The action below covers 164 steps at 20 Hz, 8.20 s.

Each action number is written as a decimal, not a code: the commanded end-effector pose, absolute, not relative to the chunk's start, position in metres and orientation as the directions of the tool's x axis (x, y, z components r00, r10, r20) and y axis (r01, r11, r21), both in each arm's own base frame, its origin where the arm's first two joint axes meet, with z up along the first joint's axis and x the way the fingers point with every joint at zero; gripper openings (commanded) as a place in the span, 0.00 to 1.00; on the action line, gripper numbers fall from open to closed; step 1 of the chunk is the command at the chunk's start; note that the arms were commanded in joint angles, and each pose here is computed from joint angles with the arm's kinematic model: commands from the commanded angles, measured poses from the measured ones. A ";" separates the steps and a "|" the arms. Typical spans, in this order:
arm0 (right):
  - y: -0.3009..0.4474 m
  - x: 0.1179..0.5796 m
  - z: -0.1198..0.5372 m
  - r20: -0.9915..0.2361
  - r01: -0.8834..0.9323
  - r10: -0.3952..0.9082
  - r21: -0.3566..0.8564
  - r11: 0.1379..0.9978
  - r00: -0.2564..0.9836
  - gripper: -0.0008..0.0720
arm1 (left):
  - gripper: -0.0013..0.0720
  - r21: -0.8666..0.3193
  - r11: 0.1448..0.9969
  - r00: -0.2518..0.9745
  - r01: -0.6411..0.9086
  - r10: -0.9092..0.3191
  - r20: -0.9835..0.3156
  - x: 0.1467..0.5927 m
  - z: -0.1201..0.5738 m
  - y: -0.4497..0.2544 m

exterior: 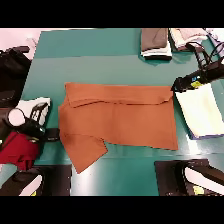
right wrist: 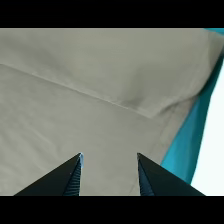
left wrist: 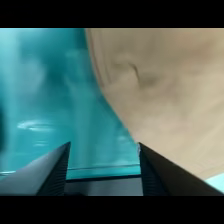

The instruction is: Fold the shirts.

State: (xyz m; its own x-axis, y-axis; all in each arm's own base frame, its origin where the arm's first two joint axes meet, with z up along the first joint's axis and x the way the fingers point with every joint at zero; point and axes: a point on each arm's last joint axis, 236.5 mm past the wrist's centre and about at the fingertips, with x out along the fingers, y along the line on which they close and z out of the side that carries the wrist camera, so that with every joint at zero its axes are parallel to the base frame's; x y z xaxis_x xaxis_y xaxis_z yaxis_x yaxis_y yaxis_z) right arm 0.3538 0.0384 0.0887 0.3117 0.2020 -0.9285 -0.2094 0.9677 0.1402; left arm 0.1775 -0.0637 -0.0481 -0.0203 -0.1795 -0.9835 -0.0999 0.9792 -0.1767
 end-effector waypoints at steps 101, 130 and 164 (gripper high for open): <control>0.103 0.417 0.138 -0.650 -0.307 0.665 0.590 0.747 0.367 0.04 | 0.05 -0.497 0.796 0.205 0.347 -0.581 -0.787 0.401 -0.043 -0.388; 0.471 0.318 0.161 -0.446 -0.732 0.887 0.564 0.381 0.118 0.48 | 0.05 -0.123 0.987 0.827 0.099 -0.150 -0.541 0.420 0.276 -0.054; 0.172 0.507 0.053 -0.710 -0.205 0.547 0.513 0.833 0.443 0.04 | 0.05 -0.184 0.852 0.674 0.491 -0.505 -0.540 0.379 0.244 -0.236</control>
State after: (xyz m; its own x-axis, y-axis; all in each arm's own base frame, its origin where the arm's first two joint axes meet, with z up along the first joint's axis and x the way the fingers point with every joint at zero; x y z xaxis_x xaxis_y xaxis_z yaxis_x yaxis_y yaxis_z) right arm 0.4870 0.2721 0.0260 0.3193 0.6957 -0.6435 -0.2985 0.7183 0.6285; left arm 0.3901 -0.2131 0.2421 0.6964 -0.4610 -0.5500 0.4398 0.8798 -0.1805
